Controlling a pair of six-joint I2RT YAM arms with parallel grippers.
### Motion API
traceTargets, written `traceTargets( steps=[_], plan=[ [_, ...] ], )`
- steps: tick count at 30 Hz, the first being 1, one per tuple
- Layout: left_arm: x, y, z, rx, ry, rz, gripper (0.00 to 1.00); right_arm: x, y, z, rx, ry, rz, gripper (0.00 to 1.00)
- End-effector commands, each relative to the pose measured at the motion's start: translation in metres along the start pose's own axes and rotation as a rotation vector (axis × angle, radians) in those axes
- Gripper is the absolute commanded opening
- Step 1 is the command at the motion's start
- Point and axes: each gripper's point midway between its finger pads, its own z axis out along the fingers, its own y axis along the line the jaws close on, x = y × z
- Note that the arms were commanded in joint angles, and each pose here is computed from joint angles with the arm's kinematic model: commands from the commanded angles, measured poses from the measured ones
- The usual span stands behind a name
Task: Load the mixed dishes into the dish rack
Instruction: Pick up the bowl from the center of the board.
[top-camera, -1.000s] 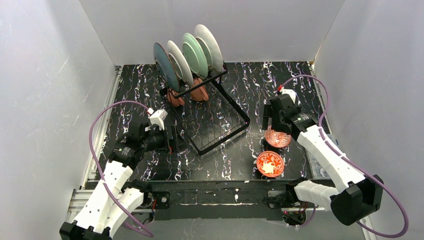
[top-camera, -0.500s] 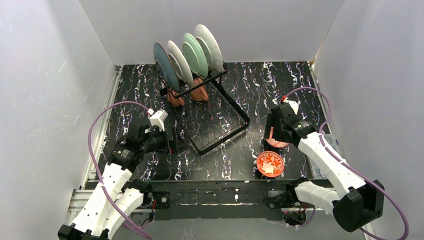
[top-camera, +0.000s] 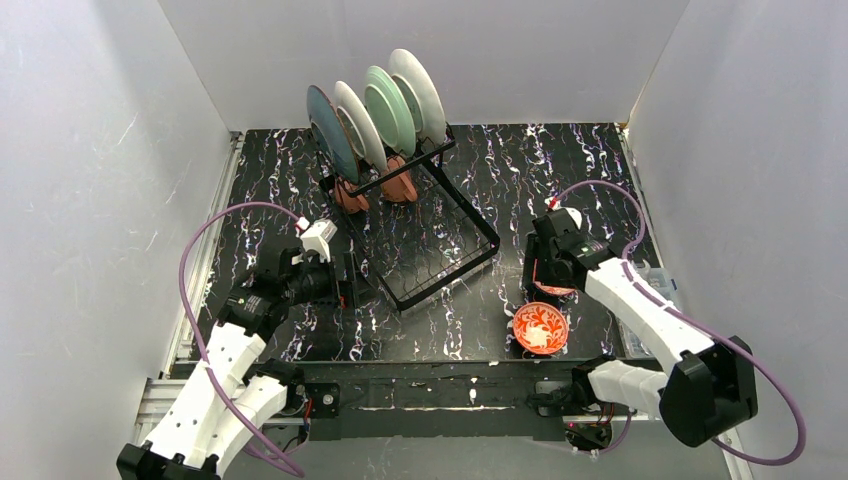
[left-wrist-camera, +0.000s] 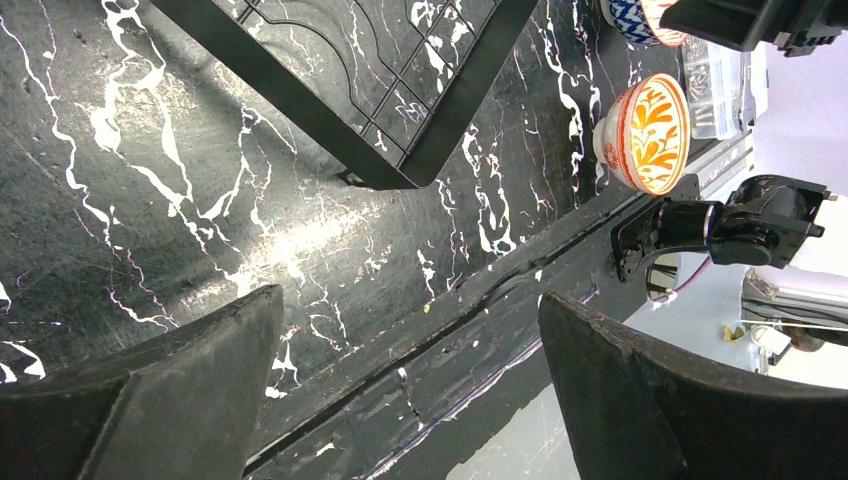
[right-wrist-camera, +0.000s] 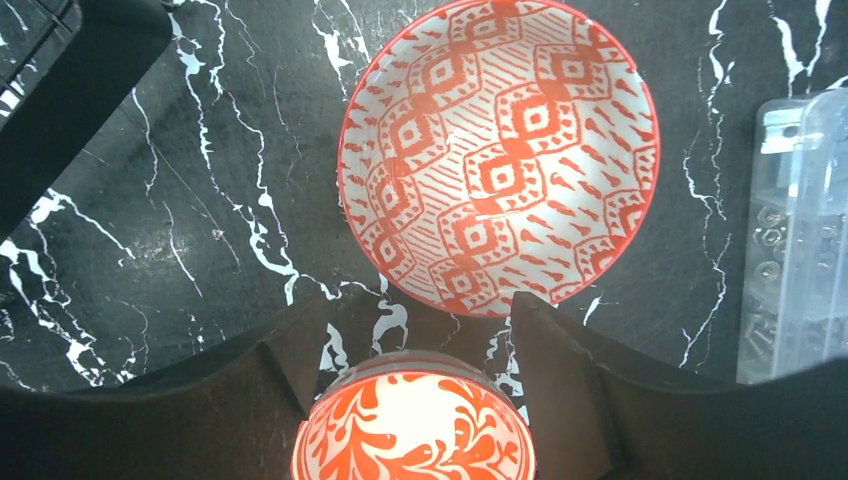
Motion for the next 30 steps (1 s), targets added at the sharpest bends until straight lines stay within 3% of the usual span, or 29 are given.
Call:
traceTargets(
  steps=[1, 24, 30],
  plan=[
    [0.008, 0.003, 0.002, -0.008, 0.028, -0.003, 0.98, -0.005, 0.007, 0.011, -0.017, -0.001, -0.020, 0.74],
    [0.011, 0.010, 0.008, -0.032, 0.068, -0.027, 0.98, -0.006, 0.018, 0.051, 0.021, 0.061, -0.114, 0.45],
    [0.012, 0.011, 0.009, -0.040, 0.078, -0.030, 0.98, -0.010, 0.023, 0.056, 0.044, 0.053, -0.137, 0.27]
  ],
)
